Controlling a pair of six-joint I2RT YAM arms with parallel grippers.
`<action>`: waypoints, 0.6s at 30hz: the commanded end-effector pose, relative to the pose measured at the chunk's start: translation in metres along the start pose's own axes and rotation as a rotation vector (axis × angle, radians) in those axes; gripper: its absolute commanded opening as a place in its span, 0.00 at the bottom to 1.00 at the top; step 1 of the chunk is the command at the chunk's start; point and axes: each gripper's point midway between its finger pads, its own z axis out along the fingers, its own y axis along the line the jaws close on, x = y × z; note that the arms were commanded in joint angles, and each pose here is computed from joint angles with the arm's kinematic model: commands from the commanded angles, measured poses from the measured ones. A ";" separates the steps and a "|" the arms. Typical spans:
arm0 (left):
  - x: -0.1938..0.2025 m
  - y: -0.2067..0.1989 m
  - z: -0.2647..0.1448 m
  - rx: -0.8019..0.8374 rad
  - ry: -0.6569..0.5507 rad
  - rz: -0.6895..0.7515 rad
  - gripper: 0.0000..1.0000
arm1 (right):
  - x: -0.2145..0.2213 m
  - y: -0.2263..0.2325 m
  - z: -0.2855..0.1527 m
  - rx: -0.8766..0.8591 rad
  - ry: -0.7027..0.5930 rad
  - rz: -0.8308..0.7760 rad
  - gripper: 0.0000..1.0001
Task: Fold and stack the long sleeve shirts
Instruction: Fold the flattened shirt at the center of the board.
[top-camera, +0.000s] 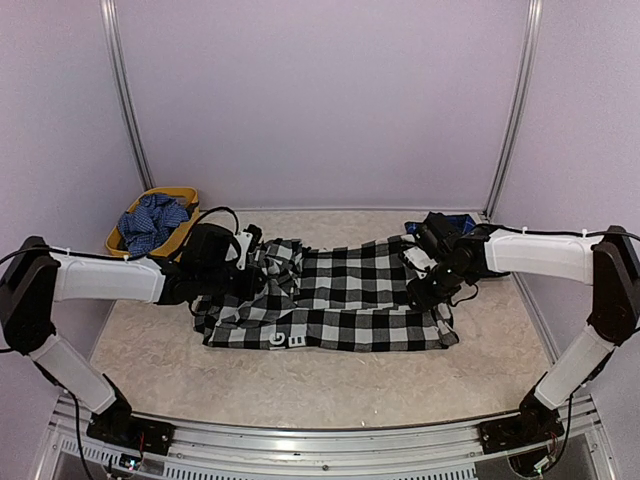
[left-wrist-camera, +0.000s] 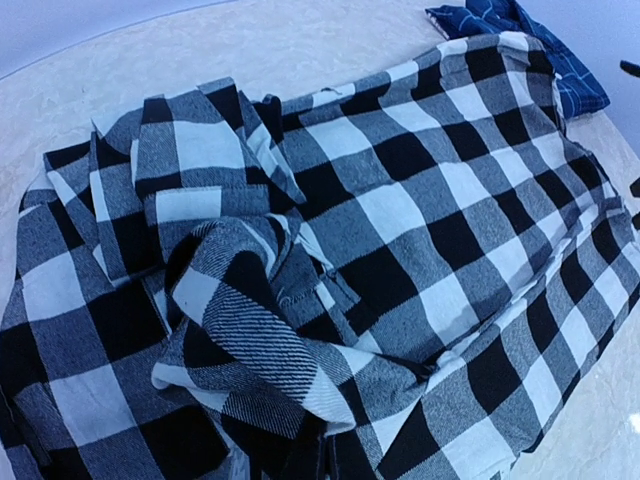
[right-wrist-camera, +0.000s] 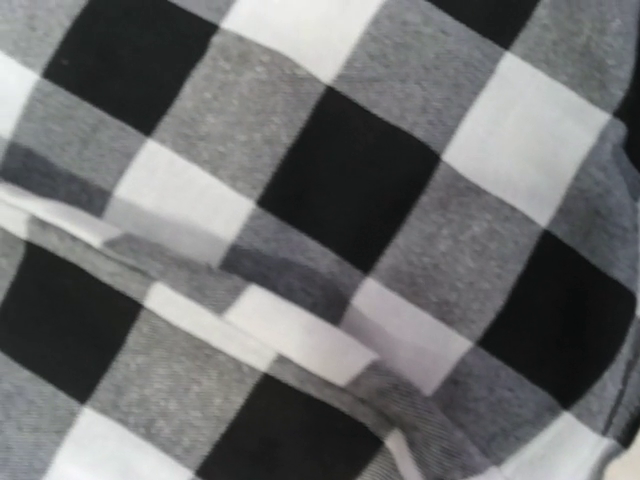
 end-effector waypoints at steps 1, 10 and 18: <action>0.026 -0.003 -0.004 -0.050 0.025 0.048 0.01 | -0.012 0.012 -0.009 -0.048 -0.054 0.007 0.43; 0.057 -0.032 -0.004 -0.039 0.028 0.129 0.02 | -0.019 0.032 -0.006 -0.128 -0.070 0.000 0.44; 0.079 -0.056 -0.007 -0.011 0.052 0.207 0.03 | -0.023 0.048 -0.007 -0.201 -0.096 0.018 0.45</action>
